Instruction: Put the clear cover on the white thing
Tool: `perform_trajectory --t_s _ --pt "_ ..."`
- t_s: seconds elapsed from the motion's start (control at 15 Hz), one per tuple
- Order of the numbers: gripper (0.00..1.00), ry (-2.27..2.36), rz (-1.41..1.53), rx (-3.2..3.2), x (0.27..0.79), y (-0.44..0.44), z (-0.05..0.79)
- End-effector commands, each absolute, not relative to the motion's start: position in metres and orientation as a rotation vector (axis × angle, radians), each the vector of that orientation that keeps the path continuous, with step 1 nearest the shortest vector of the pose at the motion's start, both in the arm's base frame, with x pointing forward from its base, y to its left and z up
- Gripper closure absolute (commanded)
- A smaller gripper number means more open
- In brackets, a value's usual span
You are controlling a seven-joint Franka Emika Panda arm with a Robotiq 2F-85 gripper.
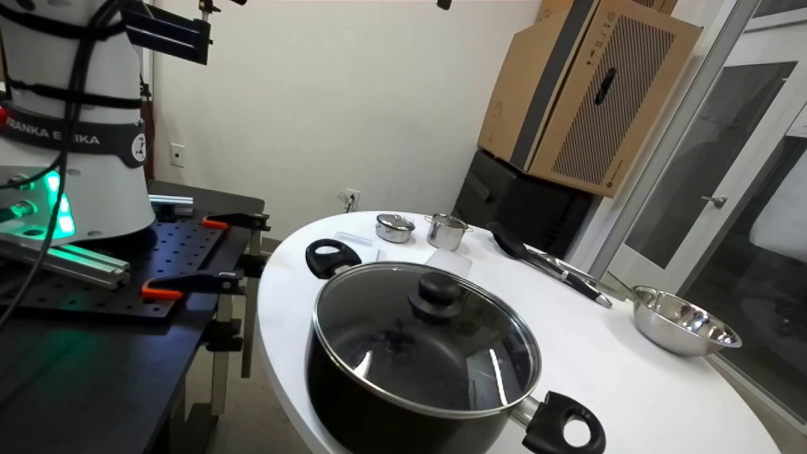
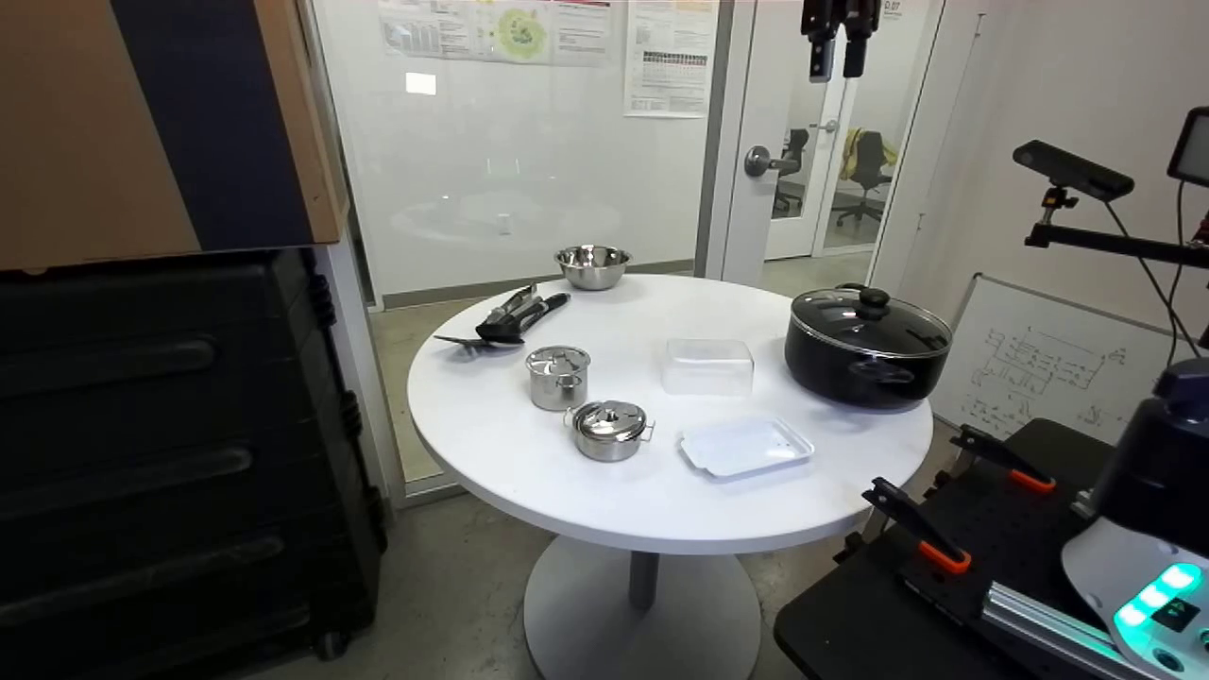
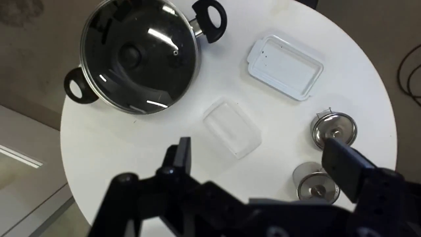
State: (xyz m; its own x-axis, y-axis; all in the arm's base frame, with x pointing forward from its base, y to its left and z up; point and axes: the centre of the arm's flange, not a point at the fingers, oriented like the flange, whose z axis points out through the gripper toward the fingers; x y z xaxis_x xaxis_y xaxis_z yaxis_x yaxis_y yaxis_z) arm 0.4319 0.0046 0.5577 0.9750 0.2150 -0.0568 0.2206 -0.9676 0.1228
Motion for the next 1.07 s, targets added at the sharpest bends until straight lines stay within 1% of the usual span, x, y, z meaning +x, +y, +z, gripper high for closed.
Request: perform_trajectory --t_s 0.0,0.2,0.27,0.47,0.8,1.0 --pt "0.00 0.611 -0.159 2.945 0.499 -0.017 0.552" --pt "0.00 0.803 -0.269 2.868 0.529 -0.018 0.530" --pt "0.00 0.687 -0.206 2.929 0.497 -0.018 0.525" --pt "0.00 0.762 -0.252 2.897 0.519 -0.016 0.512" --pt "0.00 0.776 -0.221 2.872 0.526 -0.012 0.512" --pt "0.00 0.989 -0.159 2.832 0.535 0.002 0.507"
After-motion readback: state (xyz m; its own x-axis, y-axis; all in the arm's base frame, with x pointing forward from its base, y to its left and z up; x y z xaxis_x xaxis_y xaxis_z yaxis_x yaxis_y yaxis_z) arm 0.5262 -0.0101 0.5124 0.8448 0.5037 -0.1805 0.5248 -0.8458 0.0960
